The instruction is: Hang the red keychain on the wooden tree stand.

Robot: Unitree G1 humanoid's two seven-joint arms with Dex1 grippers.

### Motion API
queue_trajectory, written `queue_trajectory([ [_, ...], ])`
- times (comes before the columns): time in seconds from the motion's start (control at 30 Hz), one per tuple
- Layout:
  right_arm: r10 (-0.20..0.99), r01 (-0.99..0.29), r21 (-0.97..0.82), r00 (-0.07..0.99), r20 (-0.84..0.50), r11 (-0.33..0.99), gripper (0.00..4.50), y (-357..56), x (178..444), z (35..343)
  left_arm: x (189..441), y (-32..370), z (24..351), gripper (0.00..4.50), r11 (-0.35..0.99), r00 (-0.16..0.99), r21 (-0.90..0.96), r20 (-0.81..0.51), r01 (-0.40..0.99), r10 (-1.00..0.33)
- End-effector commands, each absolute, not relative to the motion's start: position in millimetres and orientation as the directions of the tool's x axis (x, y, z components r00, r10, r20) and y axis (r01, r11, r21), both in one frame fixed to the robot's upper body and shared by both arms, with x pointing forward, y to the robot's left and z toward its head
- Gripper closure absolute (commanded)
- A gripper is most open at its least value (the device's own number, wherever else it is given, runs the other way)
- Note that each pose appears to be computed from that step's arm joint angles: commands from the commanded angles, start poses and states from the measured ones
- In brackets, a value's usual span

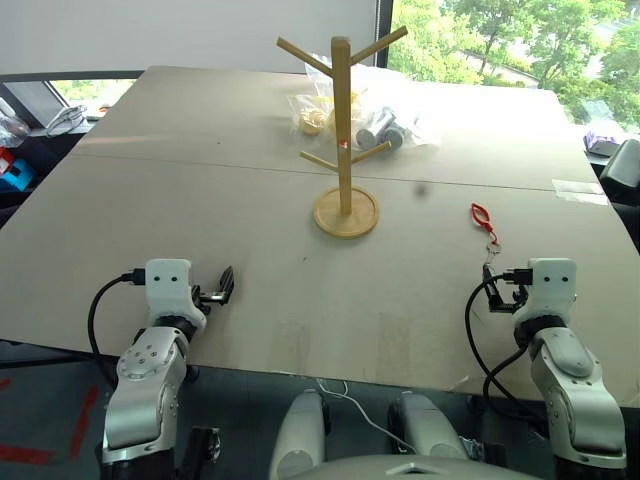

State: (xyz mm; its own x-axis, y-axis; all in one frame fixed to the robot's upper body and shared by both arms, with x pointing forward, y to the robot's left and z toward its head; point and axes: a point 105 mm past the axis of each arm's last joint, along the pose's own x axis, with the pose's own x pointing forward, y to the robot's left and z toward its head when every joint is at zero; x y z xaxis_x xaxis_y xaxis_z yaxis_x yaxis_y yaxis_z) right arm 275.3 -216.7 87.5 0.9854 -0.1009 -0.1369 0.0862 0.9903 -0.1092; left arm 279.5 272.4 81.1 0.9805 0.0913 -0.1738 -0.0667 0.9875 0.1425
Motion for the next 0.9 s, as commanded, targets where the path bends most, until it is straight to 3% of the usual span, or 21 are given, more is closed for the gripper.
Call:
queue_trajectory([
  [0.03,-0.019,0.008,-0.167,0.998,-0.063,0.986,0.00,-213,286,114,287,258,96,0.06,0.983,0.976,0.136,-0.196,0.125,-0.097],
  [0.1,0.092,-0.106,-0.219,0.993,-0.072,0.970,0.00,-211,304,130,293,226,133,0.06,0.884,0.890,0.155,-0.209,0.440,-0.406],
  [0.13,0.120,-0.135,-0.224,0.989,-0.082,0.965,0.00,-212,309,134,293,216,144,0.06,0.832,0.841,0.160,-0.222,0.531,-0.493],
  [0.2,0.143,-0.163,-0.208,0.984,-0.111,0.964,0.00,-214,317,136,295,202,155,0.06,0.772,0.787,0.173,-0.232,0.612,-0.572],
  [0.33,0.235,-0.273,-0.166,0.947,-0.217,0.947,0.00,-220,339,140,294,136,196,0.06,0.511,0.546,0.203,-0.203,0.835,-0.813],
  [0.43,0.262,-0.298,-0.101,0.926,-0.270,0.949,0.00,-222,346,136,281,113,202,0.06,0.353,0.392,0.191,-0.236,0.916,-0.889],
  [0.63,0.247,-0.293,-0.103,0.914,-0.323,0.950,0.00,-232,358,129,282,96,210,0.06,0.211,0.269,0.226,-0.265,0.951,-0.926],
  [0.9,0.278,-0.330,-0.104,0.897,-0.343,0.938,0.00,-234,371,117,295,90,222,0.06,0.187,0.248,0.263,-0.225,0.947,-0.942],
])
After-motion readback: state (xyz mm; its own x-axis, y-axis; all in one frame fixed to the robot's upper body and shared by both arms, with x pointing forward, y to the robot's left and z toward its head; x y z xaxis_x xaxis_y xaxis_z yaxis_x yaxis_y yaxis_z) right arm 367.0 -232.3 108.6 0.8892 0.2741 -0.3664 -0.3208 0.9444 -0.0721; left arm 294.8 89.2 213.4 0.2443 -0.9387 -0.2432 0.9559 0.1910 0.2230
